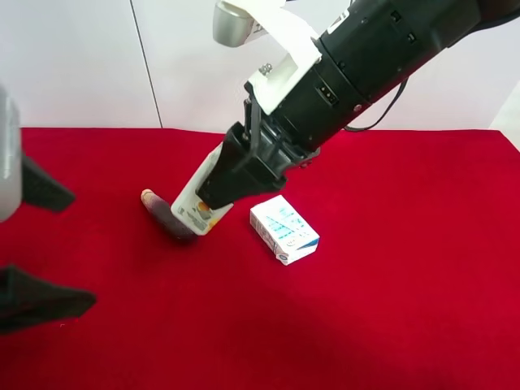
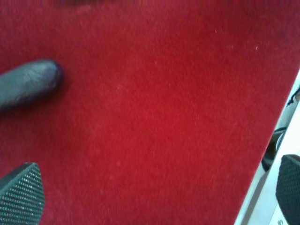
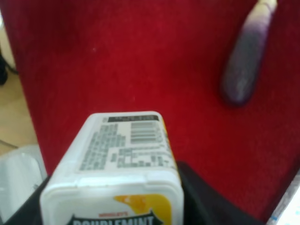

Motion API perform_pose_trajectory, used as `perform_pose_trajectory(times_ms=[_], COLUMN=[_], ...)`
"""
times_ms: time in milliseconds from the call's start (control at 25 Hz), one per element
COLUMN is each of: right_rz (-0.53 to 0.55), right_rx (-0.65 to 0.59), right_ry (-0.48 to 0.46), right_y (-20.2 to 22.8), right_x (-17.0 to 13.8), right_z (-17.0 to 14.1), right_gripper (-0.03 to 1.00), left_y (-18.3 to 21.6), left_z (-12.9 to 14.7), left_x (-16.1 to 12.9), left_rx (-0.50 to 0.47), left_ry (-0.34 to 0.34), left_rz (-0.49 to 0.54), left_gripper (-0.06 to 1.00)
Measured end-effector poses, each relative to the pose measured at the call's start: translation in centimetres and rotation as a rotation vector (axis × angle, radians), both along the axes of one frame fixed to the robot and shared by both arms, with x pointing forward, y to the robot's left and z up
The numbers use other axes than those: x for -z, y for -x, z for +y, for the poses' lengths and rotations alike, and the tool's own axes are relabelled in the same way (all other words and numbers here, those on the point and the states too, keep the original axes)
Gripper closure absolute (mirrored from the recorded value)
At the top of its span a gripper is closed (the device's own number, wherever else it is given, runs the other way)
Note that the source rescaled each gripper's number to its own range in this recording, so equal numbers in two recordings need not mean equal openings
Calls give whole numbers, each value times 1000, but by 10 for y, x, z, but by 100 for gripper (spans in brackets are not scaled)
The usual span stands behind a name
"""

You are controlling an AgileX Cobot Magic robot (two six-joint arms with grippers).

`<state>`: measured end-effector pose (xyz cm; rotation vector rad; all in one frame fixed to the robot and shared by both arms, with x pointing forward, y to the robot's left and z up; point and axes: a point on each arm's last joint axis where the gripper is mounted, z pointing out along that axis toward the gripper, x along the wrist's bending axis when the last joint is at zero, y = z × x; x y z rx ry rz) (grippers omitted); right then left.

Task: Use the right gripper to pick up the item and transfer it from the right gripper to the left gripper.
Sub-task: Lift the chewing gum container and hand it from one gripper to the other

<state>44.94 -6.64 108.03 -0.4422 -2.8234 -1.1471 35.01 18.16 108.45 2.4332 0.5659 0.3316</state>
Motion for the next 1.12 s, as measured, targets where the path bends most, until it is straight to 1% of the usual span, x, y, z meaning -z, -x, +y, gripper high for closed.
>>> perform_pose_trajectory(times_ms=[200, 280, 560, 840, 1000, 1120], right_rz=[-55, -69, -117, -157, -162, -164], right_rx=[-95, -132, -264, -318, -325, -328], right_ry=[-32, -42, -58, -139, -177, -183], right_y=[3, 4, 11, 13, 14, 14], right_x=[-2, -3, -4, -9, -12, -13], right_z=[2, 3, 5, 10, 12, 12], right_gripper=[96, 96, 96, 96, 96, 96], left_y=[-9, -13, -27, -30, -29, -28], left_z=[-20, -25, -40, -49, -52, -53], left_x=[-6, -7, -15, -8, -8, -9], left_rx=[72, 91, 102, 148, 165, 172], left_ry=[33, 33, 36, 22, 43, 57], left_rz=[44, 54, 60, 123, 142, 150], left_gripper=[-6, -6, -6, -6, -6, -6])
